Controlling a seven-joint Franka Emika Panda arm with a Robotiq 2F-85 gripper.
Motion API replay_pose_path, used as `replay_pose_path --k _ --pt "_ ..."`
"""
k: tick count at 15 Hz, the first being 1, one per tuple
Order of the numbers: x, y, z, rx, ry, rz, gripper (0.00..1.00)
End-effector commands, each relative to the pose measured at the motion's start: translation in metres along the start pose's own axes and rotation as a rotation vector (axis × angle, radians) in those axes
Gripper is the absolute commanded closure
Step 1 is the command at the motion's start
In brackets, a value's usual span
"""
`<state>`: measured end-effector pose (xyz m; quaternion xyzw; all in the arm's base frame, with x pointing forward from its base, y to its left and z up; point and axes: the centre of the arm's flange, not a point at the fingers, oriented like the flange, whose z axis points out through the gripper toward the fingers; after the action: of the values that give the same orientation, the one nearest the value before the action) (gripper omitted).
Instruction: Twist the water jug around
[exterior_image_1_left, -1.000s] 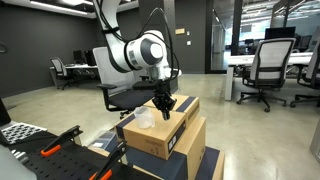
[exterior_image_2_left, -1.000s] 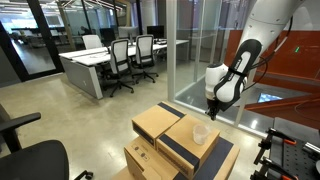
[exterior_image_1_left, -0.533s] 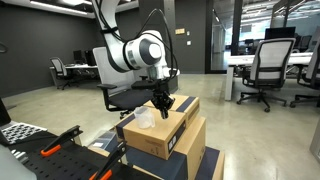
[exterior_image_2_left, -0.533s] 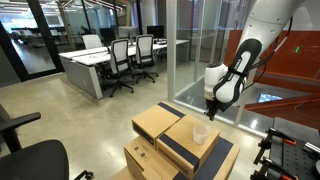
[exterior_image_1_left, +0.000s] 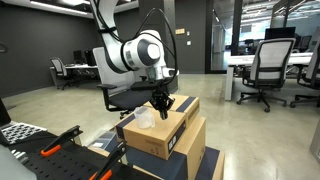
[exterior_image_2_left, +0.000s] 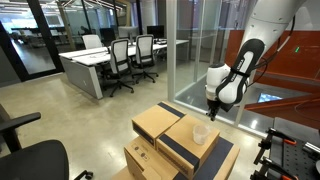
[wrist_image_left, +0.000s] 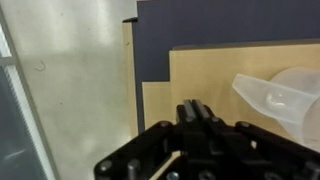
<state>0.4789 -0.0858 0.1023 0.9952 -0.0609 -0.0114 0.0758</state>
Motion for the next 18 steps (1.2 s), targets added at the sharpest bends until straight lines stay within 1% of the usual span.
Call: replay_pose_path --k 1,7,18 --pt "0.004 -0.011 -0.009 0.013 0.026 -0.038 0.92" --pt "0.023 -0.036 -0.020 0.026 0.055 -0.021 0.92" --pt "0.017 -0.031 -0.013 0.017 0.023 0.036 0.93"
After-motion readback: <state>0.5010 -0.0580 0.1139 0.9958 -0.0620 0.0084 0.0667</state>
